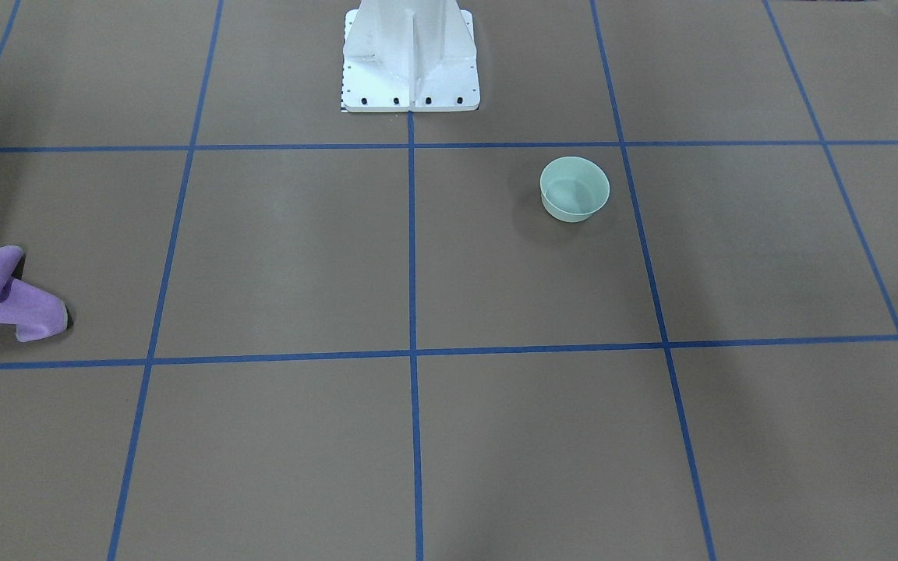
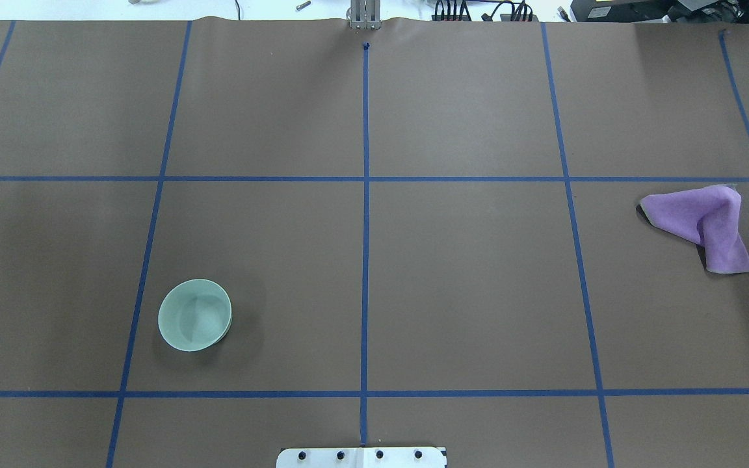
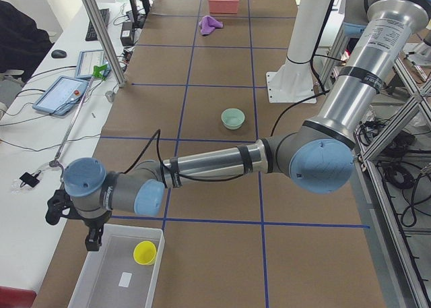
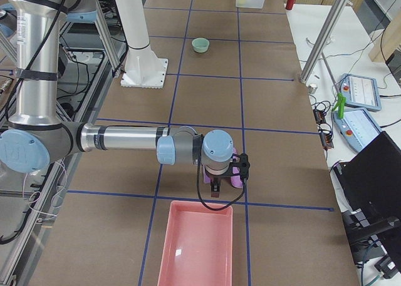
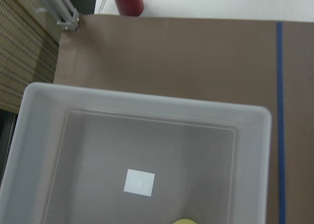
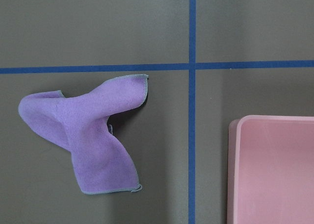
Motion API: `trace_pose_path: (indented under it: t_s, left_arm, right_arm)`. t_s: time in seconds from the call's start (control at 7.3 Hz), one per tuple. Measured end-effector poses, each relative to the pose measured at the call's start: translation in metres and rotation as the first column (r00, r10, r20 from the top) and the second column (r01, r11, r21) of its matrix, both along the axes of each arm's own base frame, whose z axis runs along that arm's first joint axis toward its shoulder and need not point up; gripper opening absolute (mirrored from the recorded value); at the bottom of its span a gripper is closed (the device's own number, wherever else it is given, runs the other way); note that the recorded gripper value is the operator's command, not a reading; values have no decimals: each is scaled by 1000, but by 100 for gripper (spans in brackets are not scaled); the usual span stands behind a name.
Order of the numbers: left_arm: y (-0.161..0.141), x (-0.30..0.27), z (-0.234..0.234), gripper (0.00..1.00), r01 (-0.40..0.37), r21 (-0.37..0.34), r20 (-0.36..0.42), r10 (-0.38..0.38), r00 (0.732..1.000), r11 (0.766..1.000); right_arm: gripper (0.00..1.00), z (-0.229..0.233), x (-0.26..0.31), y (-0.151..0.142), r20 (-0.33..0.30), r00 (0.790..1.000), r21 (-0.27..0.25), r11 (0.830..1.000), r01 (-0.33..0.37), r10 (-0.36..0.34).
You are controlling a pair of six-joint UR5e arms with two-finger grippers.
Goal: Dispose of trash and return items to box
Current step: 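Release the cup in the clear bin while the right gripper reaches for the purple cloth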
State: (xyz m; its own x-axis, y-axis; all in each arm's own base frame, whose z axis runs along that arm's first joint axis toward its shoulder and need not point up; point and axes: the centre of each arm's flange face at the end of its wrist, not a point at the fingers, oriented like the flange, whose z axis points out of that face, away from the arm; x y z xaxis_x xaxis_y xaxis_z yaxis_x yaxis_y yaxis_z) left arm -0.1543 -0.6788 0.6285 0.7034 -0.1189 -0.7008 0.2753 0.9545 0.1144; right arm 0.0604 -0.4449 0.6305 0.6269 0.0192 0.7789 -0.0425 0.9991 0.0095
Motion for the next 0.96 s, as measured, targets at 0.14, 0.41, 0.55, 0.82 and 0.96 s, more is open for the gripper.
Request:
trace_pose_path:
  t_s: [0.14,0.41,0.55,0.82,0.96]
  left_arm:
    - [12,32,-45,99,43,-23,-49,-44,998,999]
    - [52,109,-111,99,83,-62,-126,-90,988,995]
    - [71,133,-133,99,88,-73,-152,-99,983,993]
    - [96,162,-156,99,93,-91,-180,-108,978,992]
    - [106,172,-160,99,89,-99,-185,-107,977,991]
  right_arm:
    - [100,-5,-6,-2,2,1000,-25,1000,-18,18]
    - [100,-18,-39,-8,-2,1000,-68,998,-6,6]
    - [100,-23,-65,-16,-13,999,-60,998,35,-35]
    - [100,-20,-113,-51,-33,994,-2,995,102,-102]
    - [100,-13,-133,-71,-36,993,18,994,112,-111]
